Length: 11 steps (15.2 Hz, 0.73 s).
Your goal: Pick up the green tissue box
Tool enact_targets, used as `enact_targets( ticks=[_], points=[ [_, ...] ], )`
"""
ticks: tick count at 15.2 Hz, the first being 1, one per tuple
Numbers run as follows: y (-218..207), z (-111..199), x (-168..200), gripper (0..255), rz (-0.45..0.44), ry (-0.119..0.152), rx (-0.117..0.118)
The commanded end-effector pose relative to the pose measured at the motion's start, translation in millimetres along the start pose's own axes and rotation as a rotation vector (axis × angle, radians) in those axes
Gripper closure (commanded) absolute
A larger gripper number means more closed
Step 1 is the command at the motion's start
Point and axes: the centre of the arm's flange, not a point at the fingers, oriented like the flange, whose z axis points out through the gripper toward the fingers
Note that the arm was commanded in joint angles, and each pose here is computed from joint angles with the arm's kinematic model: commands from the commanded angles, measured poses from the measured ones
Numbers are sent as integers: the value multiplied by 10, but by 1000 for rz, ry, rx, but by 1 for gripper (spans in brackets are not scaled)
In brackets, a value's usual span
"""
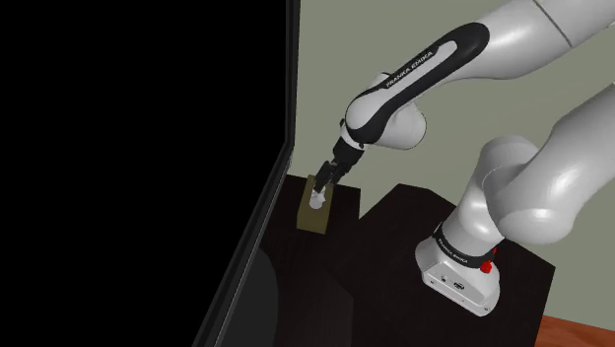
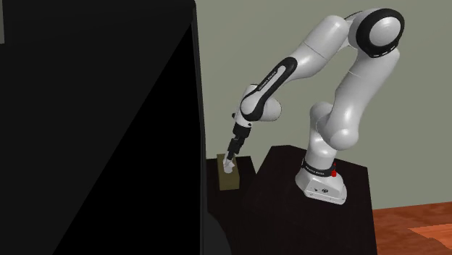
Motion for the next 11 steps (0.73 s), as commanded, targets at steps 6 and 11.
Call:
enact_targets(
  ticks=[6,11],
  points=[
    [128,398,-40,0,-4,10,0],
    [159,472,-58,255,-4,10,0]
  ],
)
